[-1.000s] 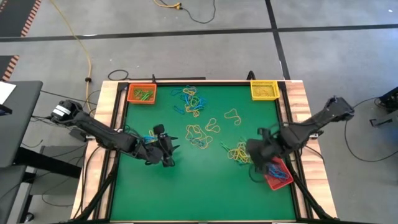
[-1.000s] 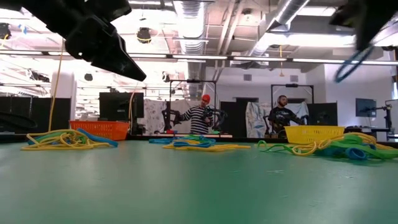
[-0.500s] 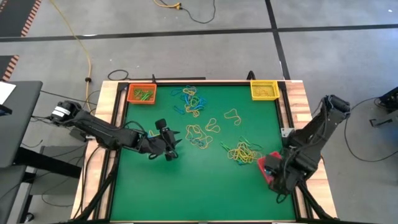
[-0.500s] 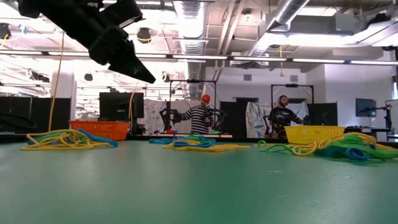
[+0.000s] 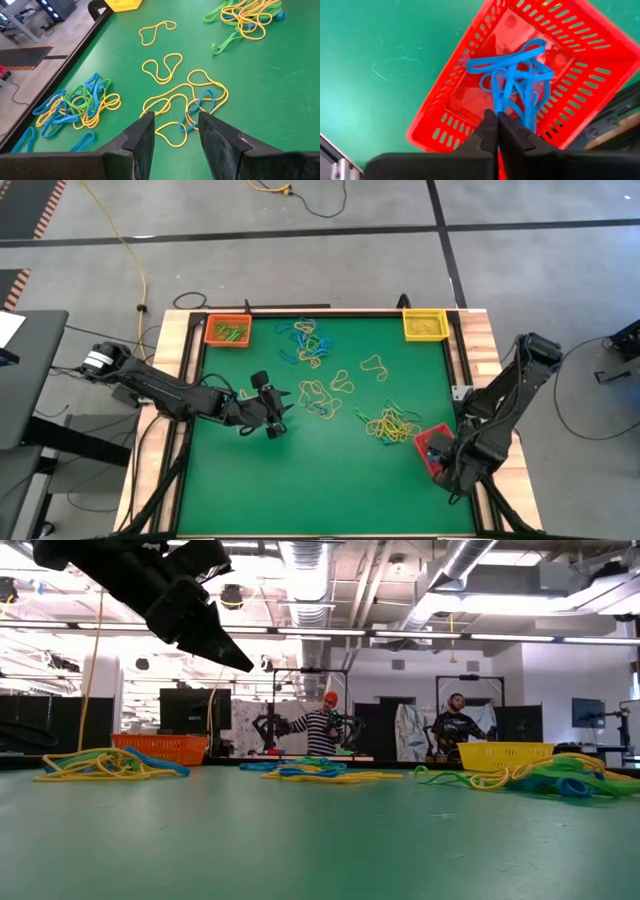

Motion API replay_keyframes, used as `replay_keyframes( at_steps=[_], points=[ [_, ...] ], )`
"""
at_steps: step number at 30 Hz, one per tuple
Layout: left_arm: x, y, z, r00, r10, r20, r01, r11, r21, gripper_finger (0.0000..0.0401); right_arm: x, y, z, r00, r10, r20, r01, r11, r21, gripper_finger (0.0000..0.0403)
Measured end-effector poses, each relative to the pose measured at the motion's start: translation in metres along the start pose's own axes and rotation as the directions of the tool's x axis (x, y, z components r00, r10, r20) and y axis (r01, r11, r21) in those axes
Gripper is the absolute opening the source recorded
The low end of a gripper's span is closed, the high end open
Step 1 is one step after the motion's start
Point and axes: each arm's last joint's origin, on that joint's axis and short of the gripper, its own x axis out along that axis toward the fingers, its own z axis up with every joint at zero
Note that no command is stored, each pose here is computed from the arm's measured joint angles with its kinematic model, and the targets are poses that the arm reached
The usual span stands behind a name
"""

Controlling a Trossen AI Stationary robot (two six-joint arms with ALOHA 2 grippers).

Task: Sort rubber bands into baskets
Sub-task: Put the blue rubber band into the red bin, then put the yellow rubber band into the yellow bin

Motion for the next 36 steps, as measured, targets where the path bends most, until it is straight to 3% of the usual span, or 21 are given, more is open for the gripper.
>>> replay_keyframes(
  at_steps=[17, 27, 36],
  points=[
    [0.003, 0.005, 0.0, 1.0, 0.026, -0.005, -0.026, 1.0, 0.014, 0.0142, -0.011, -0.01, 0.002, 0.997, 0.023, 0.067, -0.022, 1.0, -0.018, 0.0135],
    [0.009, 0.015, 0.001, 0.999, 0.039, -0.019, -0.039, 0.999, -0.005, 0.0142, -0.023, -0.022, 0.015, 0.949, 0.045, 0.311, -0.03, 0.998, -0.055, 0.0138],
    [0.013, 0.022, 0.002, 0.998, 0.062, -0.025, -0.062, 0.998, -0.02, 0.0142, -0.023, -0.025, 0.045, 0.875, -0.035, 0.483, 0.1, 0.989, -0.11, 0.0138]
  ],
)
